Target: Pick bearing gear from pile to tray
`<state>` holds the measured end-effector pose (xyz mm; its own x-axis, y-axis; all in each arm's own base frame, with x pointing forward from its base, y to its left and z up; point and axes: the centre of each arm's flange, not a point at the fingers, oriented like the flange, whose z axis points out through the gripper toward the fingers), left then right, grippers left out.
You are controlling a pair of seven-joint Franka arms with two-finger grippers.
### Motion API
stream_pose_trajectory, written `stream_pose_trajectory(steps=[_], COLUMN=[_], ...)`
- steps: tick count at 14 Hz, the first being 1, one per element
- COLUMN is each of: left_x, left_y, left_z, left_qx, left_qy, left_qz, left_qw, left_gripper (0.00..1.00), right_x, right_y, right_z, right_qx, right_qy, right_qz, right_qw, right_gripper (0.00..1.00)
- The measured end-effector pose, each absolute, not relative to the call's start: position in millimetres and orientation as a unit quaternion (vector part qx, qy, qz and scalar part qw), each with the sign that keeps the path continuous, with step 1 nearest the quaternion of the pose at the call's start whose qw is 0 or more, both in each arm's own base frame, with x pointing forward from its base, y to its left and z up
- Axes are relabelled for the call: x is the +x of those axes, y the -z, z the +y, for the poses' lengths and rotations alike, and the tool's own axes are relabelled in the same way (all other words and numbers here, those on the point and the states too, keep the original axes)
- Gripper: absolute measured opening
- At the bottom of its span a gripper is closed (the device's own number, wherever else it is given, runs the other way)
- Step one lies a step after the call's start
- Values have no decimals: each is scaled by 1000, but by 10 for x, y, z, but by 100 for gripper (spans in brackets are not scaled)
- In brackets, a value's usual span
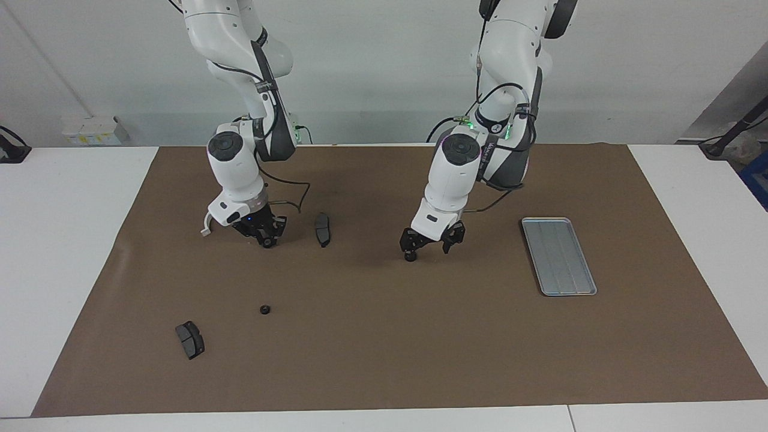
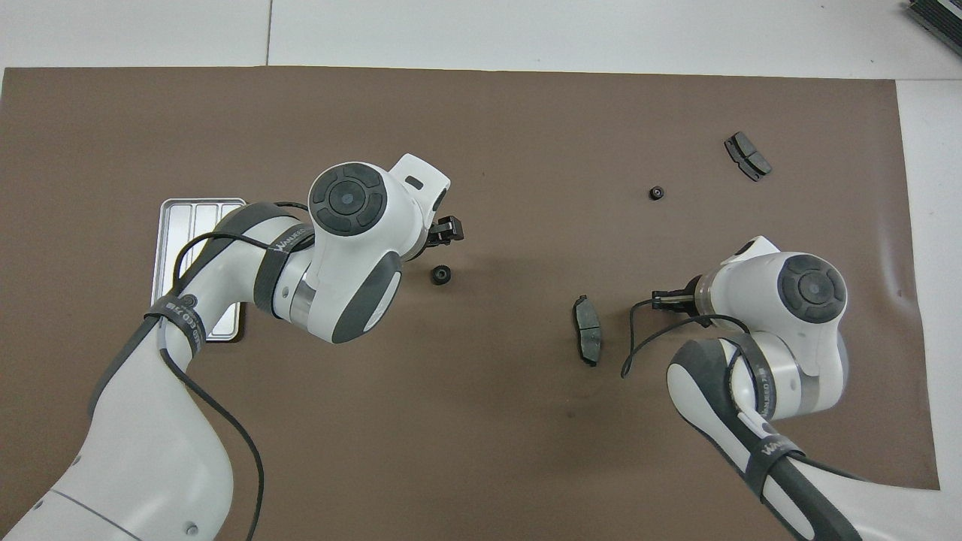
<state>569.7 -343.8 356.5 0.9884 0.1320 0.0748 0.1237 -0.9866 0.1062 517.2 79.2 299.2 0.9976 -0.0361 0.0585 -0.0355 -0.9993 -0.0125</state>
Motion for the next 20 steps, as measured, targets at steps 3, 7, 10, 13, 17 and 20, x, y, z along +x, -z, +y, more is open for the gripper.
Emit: stream_pose_trajectory(steps=[3, 7, 10, 13, 17, 20], left_x=[5682, 5579, 5526, 5518, 5434, 5361], left_y=[-3518, -3372, -3177, -3107, -2981, -2930], left_z=[-3481, -3632, -3708, -3700, -3738, -3810], left_qx=[996, 997, 998, 998, 999, 999], left_qy=[-41, -30, -19, -14, -4, 0], left_qz=[60, 47, 40, 39, 32, 24], left_qw=[51, 46, 40, 37, 30, 27], left_gripper=[93, 89, 87, 82, 71, 68], right_x=[5242, 5311, 5358, 5475, 5587, 5662], right_y=[-3101, -3252, -3447, -3739, -4009, -4134], right_z=[843, 850, 855, 867, 875, 886], right_qx=[-999, -1000, -1000, -1000, -1000, -1000], right_qy=[27, 17, 4, -6, -9, -13], right_qz=[16, 17, 17, 17, 18, 18], right_qw=[6, 3, 1, -1, -2, -2], right_gripper=[35, 35, 35, 35, 35, 35])
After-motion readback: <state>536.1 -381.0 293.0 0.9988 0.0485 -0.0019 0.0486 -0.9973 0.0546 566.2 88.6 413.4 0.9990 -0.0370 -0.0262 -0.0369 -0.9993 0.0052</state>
